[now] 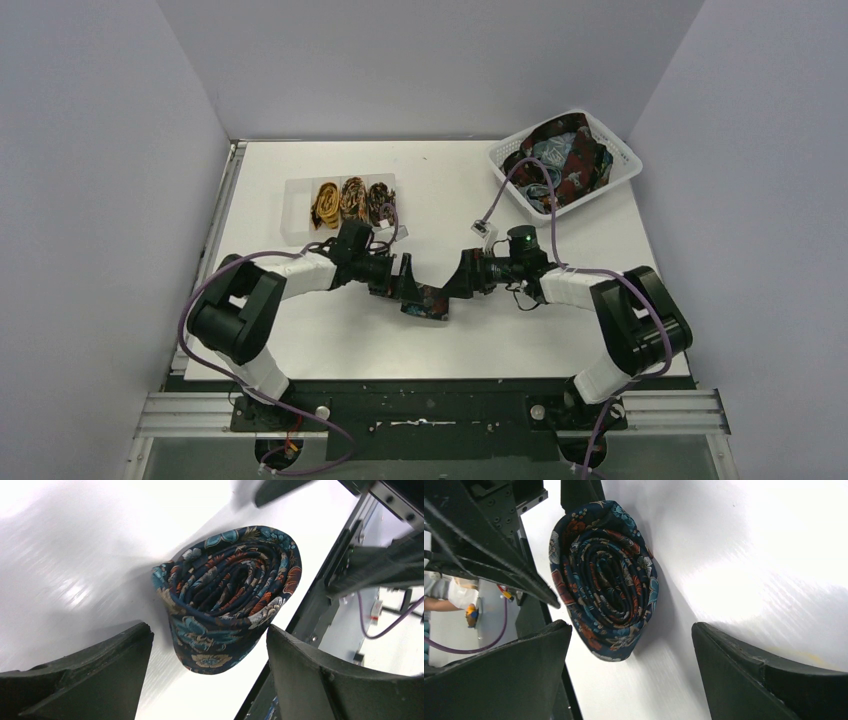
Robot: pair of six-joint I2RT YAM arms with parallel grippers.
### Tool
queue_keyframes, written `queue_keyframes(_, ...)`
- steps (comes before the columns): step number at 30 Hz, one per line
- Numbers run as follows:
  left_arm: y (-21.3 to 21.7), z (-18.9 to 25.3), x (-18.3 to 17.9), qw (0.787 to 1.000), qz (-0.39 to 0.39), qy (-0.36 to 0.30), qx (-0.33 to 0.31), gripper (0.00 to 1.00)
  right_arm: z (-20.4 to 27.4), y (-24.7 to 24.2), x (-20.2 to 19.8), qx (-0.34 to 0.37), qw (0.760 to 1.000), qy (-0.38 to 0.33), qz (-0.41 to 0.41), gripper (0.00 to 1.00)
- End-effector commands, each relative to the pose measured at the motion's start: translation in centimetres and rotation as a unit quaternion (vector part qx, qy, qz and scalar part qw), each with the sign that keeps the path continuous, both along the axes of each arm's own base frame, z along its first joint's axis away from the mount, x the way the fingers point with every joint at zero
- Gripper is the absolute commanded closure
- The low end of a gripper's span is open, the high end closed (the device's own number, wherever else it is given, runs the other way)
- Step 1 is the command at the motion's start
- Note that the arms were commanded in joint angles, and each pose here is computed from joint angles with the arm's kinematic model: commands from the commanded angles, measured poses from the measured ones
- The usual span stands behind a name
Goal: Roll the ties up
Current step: Roll the tie at the center of the board.
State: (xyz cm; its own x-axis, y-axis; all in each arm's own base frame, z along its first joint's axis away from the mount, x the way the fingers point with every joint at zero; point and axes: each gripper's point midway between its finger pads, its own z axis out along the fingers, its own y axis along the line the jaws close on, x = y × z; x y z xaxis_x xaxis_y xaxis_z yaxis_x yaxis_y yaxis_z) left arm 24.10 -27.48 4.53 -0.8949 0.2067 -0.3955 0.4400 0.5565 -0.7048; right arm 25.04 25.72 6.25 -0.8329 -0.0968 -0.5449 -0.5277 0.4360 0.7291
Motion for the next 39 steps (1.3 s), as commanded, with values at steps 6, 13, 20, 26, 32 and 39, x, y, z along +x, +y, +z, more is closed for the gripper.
queue_keyframes(6, 3.5, 4.4, 5.2, 0.985, 0.153, -0.071, -0.023, 0.16, 4.1, 0.8, -3.5, 0.037, 0.995, -0.017, -0.096, 0.14)
queue_keyframes(13, 5.6, 7.5, 7.1, 0.971, 0.211, -0.105, -0.03, 0.15, 4.7, 4.2, -7.5, 0.037, 0.994, -0.074, -0.067, 0.11)
queue_keyframes(20, 7.0, 8.5, 7.9, 0.962, 0.245, -0.121, -0.013, 0.15, 2.1, 6.0, -8.6, -0.013, 0.996, -0.081, -0.033, 0.09)
queue_keyframes(26, 7.3, 8.4, 7.6, 0.961, 0.249, -0.119, -0.013, 0.15, 0.9, 6.8, -8.2, -0.04, 0.993, -0.109, -0.031, 0.07)
queue_keyframes(32, 6.1, 9.6, 7.1, 0.97, 0.198, -0.134, -0.042, 0.14, 0.0, 5.7, -6.3, -0.069, 0.986, -0.137, -0.063, 0.05)
queue_keyframes(39, 4.3, 11.2, 6.7, 0.977, 0.126, -0.147, -0.082, 0.13, -0.1, 4.9, -3.8, -0.037, 0.99, -0.116, -0.067, 0.05)
